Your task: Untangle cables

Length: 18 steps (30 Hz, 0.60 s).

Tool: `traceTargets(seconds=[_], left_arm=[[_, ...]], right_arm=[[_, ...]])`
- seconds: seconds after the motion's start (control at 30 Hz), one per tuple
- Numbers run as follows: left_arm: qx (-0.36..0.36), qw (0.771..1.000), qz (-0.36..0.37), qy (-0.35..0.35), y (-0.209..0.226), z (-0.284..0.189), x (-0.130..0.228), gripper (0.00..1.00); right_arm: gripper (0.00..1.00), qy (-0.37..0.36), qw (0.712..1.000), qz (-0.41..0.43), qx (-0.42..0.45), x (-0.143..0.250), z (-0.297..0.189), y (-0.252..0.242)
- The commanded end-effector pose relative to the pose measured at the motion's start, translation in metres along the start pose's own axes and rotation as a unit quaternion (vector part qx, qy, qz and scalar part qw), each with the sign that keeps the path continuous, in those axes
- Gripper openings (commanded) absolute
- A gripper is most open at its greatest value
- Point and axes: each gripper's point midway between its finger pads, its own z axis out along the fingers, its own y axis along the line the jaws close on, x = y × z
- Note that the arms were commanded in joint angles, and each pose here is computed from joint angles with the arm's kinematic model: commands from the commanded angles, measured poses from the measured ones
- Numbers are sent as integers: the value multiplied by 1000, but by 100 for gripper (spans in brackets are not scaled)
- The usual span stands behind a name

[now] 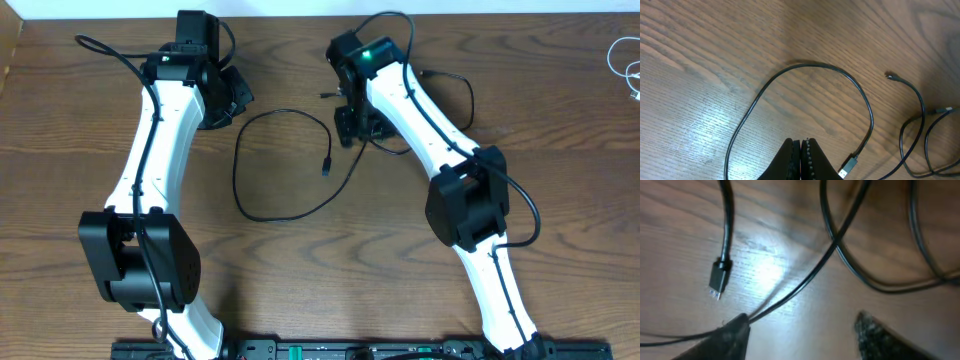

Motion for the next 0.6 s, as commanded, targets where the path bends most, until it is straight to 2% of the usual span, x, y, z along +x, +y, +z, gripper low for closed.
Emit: traceTargets(seconds=[0.0,0.07,0.23,0.57], left_arm=[[0,1000,8,-9,-2,-4,-6,8],[0,1000,8,-9,-2,-4,-6,8],[0,1000,8,-9,-2,-4,-6,8],[-1,1000,8,-8,-2,-4,-6,9]], right_arm=[[68,6,1000,-5,-16,3,10,5],[67,3,1000,-7,-28,1,15,11],[49,-16,999,-6,-38,-6,33,25],[47,-4,999,7,-34,3,59,22]])
